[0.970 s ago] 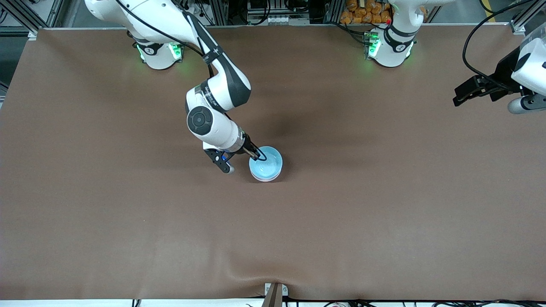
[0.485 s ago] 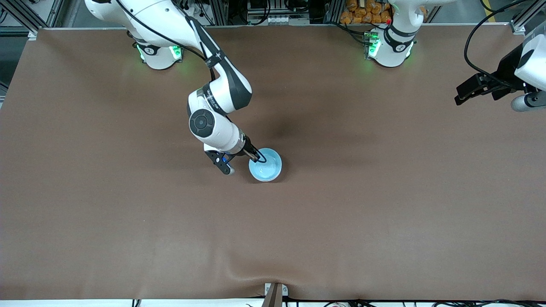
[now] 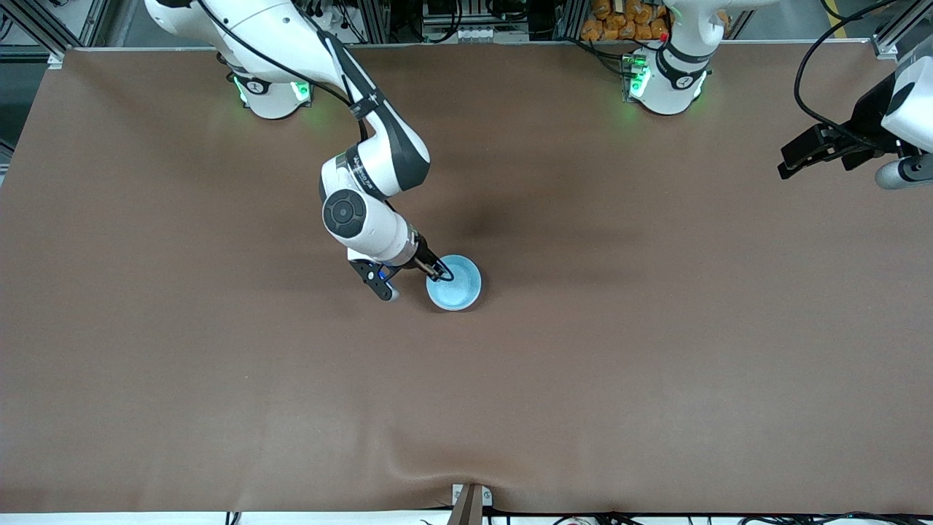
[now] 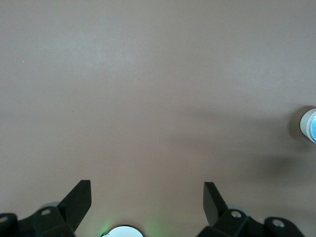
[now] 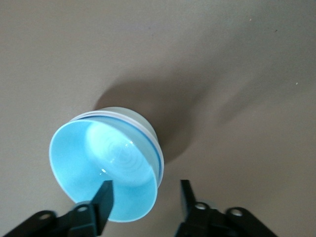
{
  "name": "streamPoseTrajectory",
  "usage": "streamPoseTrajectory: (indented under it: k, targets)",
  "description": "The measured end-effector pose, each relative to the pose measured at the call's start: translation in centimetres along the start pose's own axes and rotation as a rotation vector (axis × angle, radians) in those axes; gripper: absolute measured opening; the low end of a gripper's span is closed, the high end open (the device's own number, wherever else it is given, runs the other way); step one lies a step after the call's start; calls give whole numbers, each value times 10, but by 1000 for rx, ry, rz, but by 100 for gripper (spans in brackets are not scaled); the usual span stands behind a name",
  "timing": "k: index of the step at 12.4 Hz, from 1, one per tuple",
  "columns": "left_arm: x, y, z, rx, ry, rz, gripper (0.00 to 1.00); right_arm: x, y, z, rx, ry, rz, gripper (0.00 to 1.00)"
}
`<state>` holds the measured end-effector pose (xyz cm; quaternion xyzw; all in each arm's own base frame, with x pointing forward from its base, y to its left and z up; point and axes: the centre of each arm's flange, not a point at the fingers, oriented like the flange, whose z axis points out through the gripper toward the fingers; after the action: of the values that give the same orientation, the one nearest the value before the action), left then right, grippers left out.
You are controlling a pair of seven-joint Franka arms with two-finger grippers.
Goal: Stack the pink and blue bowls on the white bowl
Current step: 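Open the right gripper and draw it back from the stack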
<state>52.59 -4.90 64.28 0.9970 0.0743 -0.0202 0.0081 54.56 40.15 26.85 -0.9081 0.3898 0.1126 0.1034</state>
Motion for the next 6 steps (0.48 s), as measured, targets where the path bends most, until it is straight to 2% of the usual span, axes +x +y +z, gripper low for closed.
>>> streamPoseTrajectory:
  k: [2, 3, 6]
  targets:
    - [0, -1, -3, -2, 6, -2, 100, 6, -14, -43, -48, -45, -4, 92]
    - [0, -1, -5, -3, 12, -2, 100, 19, -19, -75, -62, -64, -7, 100]
    - [3, 0, -6, -8, 33, 1, 100, 77, -8, -168, -112, -80, -118, 100]
